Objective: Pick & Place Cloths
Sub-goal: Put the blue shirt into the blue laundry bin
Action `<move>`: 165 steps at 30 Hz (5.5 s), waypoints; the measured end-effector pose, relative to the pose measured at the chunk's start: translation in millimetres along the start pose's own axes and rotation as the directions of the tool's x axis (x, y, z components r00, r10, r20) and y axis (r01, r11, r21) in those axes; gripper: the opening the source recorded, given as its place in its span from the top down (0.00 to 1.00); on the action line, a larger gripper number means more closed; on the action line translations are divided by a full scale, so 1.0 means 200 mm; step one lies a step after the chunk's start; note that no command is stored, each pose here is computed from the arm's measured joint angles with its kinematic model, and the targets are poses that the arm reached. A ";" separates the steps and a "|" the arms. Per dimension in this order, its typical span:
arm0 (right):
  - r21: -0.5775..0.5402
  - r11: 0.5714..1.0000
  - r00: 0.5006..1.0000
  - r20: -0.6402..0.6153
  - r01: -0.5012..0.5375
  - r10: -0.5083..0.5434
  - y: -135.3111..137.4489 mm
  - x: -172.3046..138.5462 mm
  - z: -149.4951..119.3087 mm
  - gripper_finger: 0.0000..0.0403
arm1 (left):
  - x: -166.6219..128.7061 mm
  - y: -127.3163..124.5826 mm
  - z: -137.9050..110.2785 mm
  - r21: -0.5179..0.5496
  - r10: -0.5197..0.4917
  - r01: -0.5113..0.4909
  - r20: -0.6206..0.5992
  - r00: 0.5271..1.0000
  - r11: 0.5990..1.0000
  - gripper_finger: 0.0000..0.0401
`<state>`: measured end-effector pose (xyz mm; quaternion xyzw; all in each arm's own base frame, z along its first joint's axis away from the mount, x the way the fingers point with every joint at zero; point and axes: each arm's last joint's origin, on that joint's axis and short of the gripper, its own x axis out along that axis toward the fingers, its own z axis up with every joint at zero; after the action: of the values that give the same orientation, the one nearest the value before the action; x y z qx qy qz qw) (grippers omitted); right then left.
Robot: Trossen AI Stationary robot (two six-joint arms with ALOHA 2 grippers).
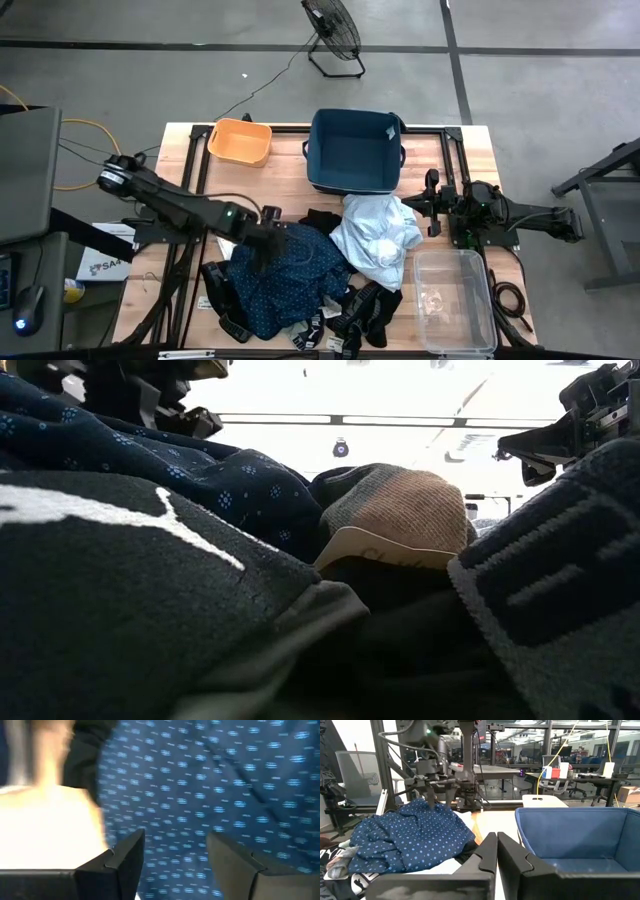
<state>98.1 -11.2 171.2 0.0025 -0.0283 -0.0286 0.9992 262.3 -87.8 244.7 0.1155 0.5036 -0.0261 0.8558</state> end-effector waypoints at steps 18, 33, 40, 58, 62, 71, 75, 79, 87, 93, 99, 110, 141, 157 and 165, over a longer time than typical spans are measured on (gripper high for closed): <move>0.000 1.000 1.000 -0.003 0.000 0.000 0.00 0.00 0.00 0.99 | 0.04 -0.03 0.01 0.028 -0.129 0.130 -0.019 0.991 0.991 0.12; 0.000 1.000 1.000 -0.009 0.000 0.000 0.00 0.00 0.00 0.99 | 0.22 -0.01 0.04 0.048 -0.246 0.249 -0.064 0.967 0.967 0.23; 0.001 1.000 1.000 -0.012 0.000 0.000 0.00 0.00 -0.01 0.99 | 0.27 0.03 0.03 0.021 -0.233 0.236 -0.087 0.969 0.972 0.54; 0.001 1.000 1.000 -0.016 0.000 0.000 0.00 0.00 -0.01 0.99 | 0.34 0.06 0.04 -0.015 -0.242 0.242 -0.086 0.966 0.970 0.59; 0.001 1.000 1.000 -0.016 0.000 0.000 0.00 0.00 -0.01 0.99 | 0.34 0.06 0.05 -0.047 -0.242 0.239 -0.069 0.968 0.970 0.30; 0.001 1.000 1.000 -0.016 0.000 0.000 0.00 0.00 -0.01 0.99 | 0.44 0.04 0.00 -0.077 -0.292 0.292 0.019 0.956 0.953 0.04; 0.001 1.000 1.000 -0.017 0.000 0.000 0.00 0.00 -0.01 0.99 | 0.42 0.04 0.01 -0.086 -0.300 0.299 0.003 0.954 0.950 0.19; 0.001 1.000 1.000 -0.017 0.000 0.000 0.00 0.00 -0.01 0.99 | 0.39 0.04 0.01 -0.076 -0.300 0.298 -0.010 0.954 0.952 0.48; 0.001 1.000 1.000 -0.016 0.000 0.000 0.00 0.00 -0.01 0.99 | 0.34 0.05 0.01 -0.023 -0.301 0.301 0.002 0.954 0.953 0.97; 0.001 1.000 1.000 -0.015 0.000 0.000 0.00 0.00 -0.01 0.99 | 0.13 0.10 0.08 -0.025 -0.263 0.263 0.003 0.965 0.965 0.99; 0.002 1.000 0.999 -0.034 0.000 0.000 0.00 0.00 -0.02 0.99 | -0.18 0.19 0.18 -0.003 -0.067 0.067 0.050 0.996 0.998 0.99; 0.003 1.000 0.999 -0.042 0.000 0.000 0.00 0.01 -0.02 0.99 | -0.67 0.46 0.38 -0.081 0.230 -0.216 0.275 0.933 0.973 1.00; 0.003 1.000 0.999 -0.043 0.000 0.000 0.00 0.01 -0.02 0.99 | -1.38 0.98 0.74 -0.366 0.848 -0.825 0.478 0.230 0.430 1.00; 0.003 1.000 0.999 -0.043 0.001 -0.001 0.00 0.01 -0.02 0.99 | -1.26 1.17 0.91 -0.459 0.855 -0.868 0.511 -0.085 0.188 1.00; 0.003 1.000 0.999 -0.043 0.001 -0.001 0.00 0.01 -0.02 0.99 | -1.11 1.31 0.94 -0.468 0.837 -0.865 0.535 -0.114 0.181 1.00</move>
<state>99.6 -11.4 167.4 0.0047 -0.0070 -0.0289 0.9995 355.6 109.2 570.0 0.4046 -0.0684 0.4766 0.7775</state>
